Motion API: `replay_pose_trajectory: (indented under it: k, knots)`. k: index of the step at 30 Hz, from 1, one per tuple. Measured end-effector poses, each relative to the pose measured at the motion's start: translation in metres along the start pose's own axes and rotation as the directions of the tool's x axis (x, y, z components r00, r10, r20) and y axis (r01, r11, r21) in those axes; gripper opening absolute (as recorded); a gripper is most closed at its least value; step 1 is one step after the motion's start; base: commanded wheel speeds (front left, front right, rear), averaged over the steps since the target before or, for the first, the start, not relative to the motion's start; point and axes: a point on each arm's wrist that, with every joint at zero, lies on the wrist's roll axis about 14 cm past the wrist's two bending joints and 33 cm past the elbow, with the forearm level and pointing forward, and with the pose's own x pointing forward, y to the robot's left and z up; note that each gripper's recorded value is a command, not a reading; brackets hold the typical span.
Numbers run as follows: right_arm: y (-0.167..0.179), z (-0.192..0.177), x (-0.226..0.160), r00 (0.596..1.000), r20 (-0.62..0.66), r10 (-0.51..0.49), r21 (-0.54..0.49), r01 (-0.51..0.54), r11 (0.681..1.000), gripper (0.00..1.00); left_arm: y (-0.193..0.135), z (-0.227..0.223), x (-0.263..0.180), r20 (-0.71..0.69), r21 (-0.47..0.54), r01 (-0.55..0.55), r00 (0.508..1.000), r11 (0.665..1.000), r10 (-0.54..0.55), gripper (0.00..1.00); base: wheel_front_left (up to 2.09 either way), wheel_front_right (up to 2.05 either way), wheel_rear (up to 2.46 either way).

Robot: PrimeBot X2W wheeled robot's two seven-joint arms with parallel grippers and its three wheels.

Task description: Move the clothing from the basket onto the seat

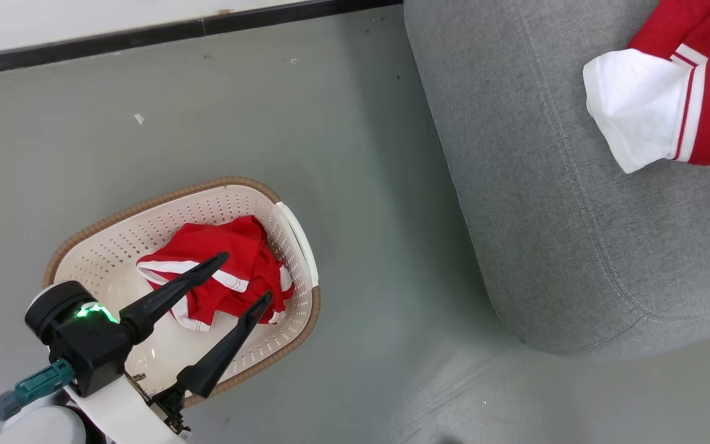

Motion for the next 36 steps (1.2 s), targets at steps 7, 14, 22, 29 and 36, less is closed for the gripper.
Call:
replay_pose_trajectory:
  k: [7,14,22,29,36]
  knots:
    - [-0.018,0.009,-0.02,0.999,0.043,-0.014,0.003,0.014,1.0,1.0,-0.02,0.017,0.006,0.037,0.019,0.039,0.999,0.999,-0.04,1.0,0.0,0.0,0.0]
    - [-0.032,0.03,-0.038,0.993,0.117,-0.015,-0.006,0.016,1.0,1.0,-0.039,0.032,0.009,0.069,0.037,0.067,0.995,0.997,-0.07,1.0,0.0,0.0,0.0]
    - [-0.033,0.062,-0.058,0.973,0.229,0.014,-0.013,-0.011,1.0,1.0,-0.052,0.046,0.01,0.098,0.056,0.065,0.993,0.996,-0.07,1.0,0.0,0.0,0.0]
    - [-0.008,0.108,-0.078,0.913,0.395,0.099,-0.03,-0.095,0.995,1.0,-0.054,0.065,0.007,0.157,0.069,0.02,0.987,0.997,-0.031,1.0,0.0,0.0,0.0]
    - [0.033,0.133,-0.098,0.834,0.513,0.202,-0.034,-0.216,0.976,1.0,-0.063,0.081,0.0,0.196,0.096,-0.005,0.981,0.995,-0.013,1.0,0.0,0.0,0.0]
